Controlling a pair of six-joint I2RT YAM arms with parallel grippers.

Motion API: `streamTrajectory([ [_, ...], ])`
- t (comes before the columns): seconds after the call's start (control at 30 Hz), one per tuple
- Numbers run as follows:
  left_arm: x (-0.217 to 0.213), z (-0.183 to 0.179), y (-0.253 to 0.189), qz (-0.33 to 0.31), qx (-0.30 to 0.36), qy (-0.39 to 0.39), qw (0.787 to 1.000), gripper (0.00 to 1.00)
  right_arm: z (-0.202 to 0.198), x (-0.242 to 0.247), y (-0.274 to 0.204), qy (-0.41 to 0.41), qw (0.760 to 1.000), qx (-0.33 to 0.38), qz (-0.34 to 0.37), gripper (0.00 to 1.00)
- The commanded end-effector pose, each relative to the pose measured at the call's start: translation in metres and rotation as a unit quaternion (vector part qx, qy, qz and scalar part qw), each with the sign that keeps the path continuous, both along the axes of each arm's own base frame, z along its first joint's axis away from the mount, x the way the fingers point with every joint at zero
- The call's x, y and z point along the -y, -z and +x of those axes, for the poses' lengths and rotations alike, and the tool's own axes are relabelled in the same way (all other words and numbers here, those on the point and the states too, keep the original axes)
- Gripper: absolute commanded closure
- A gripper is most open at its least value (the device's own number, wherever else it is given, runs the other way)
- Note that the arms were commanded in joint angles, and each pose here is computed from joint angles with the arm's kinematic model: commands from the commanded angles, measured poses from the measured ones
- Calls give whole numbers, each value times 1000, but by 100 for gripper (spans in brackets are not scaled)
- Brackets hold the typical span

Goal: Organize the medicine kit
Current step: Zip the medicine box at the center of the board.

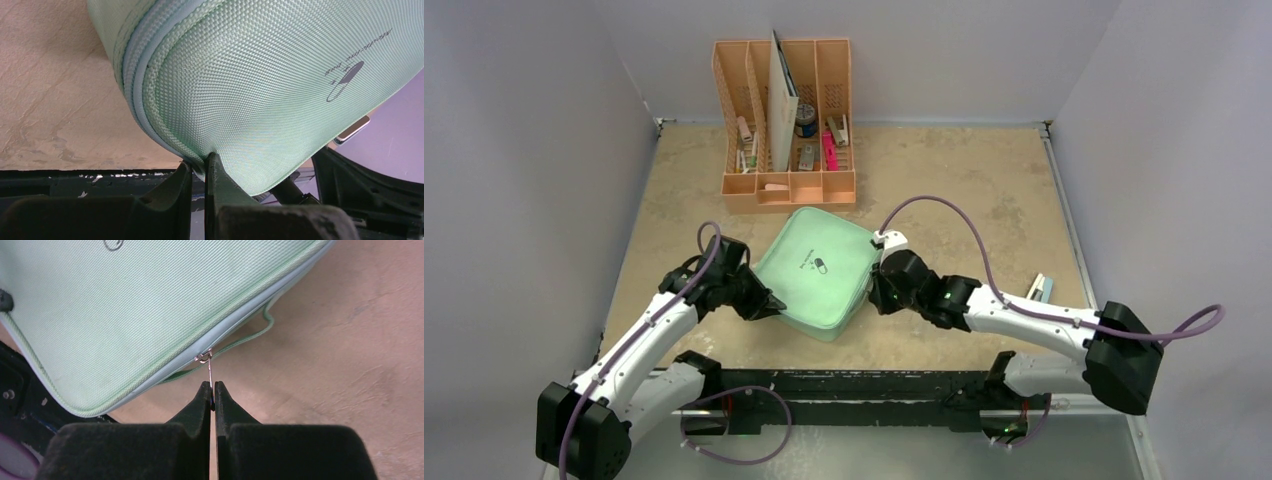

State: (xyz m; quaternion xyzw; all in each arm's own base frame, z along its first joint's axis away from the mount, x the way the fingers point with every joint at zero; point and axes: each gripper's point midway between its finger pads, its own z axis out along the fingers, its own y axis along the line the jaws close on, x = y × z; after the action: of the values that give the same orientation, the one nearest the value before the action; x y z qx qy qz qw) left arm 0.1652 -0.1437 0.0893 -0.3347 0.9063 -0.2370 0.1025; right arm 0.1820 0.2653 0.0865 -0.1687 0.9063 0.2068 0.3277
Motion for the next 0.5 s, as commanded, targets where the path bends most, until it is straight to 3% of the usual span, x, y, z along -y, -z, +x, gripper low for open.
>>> streamTrajectory([
  [0.0,-27,-13,14,77,-11,20,997,100,24,41,7,47,996,11,-69,100],
  [0.47,-24,-10,14,73,-11,26,997,100,72,62,5,104,990,14,-92,100],
])
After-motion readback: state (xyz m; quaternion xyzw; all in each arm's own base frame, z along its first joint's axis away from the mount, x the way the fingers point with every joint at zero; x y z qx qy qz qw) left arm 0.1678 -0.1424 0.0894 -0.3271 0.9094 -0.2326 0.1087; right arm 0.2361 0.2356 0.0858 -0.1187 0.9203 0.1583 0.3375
